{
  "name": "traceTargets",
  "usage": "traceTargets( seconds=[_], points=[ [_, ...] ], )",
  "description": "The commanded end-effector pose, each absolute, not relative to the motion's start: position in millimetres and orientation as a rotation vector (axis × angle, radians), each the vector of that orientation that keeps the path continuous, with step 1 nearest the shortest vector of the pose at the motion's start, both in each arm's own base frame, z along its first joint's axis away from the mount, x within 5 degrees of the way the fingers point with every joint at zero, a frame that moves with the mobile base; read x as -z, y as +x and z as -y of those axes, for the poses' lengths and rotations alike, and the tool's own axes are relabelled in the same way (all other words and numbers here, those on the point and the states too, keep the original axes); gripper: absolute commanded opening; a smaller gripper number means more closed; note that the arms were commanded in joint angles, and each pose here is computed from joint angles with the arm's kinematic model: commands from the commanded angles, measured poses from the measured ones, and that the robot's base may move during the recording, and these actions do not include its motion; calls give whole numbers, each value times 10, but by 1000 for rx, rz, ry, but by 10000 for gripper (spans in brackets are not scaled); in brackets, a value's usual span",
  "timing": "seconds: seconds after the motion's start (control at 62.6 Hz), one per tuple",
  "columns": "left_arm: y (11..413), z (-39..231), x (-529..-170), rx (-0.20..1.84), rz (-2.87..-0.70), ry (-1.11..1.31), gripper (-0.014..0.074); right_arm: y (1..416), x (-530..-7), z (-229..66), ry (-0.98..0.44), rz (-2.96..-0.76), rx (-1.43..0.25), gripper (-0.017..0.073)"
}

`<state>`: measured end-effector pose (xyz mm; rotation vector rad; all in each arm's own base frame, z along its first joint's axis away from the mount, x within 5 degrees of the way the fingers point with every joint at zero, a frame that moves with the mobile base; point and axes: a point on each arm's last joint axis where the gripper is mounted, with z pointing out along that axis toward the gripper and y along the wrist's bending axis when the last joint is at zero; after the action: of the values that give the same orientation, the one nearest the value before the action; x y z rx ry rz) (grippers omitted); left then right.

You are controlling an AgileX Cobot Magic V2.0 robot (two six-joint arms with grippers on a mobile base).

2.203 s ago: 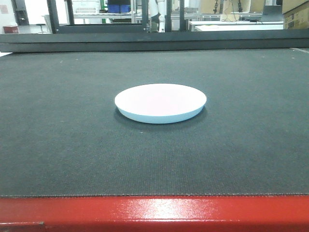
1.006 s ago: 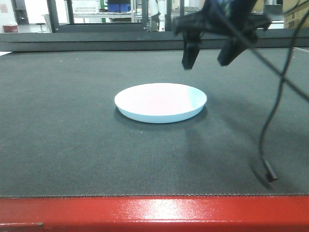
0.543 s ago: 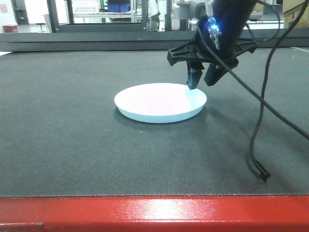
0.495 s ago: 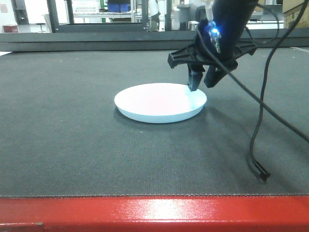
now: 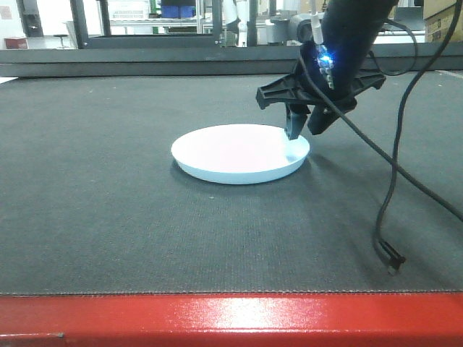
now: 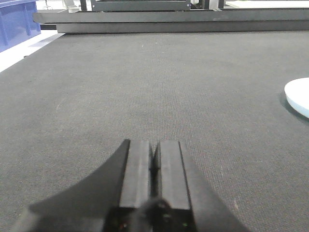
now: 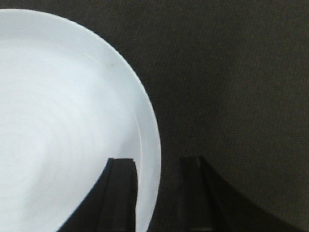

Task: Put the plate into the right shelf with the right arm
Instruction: 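Lower the open right gripper onto the plate's rim, then close the right gripper on the rim and lift the plate up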

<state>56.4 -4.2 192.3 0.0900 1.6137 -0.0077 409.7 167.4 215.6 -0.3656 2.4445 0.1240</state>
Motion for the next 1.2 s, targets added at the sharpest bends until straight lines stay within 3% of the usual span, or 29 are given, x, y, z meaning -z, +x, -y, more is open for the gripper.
traceTargets(
  seconds=[0.0, 0.287, 0.479, 0.83, 1.182],
  points=[
    [559, 29, -1977, 2, -1528, 70, -47, 4148, -2477, -1665, -352, -2312, -149, 319],
    [559, 29, -1977, 2, -1528, 70, -47, 4190, -2259, -1697, -366, -2363, -136, 280],
    [559, 29, -1977, 2, -1528, 70, -47, 4193, -2265, -1696, -371, -2357, -132, 33],
    [559, 29, -1977, 2, -1528, 70, -47, 4017, -2755, -1622, -352, -2253, -158, 54],
    [559, 29, -1977, 2, -1528, 70, -47, 3125, -3386, -1268, -333, -2029, -224, 54]
  ],
)
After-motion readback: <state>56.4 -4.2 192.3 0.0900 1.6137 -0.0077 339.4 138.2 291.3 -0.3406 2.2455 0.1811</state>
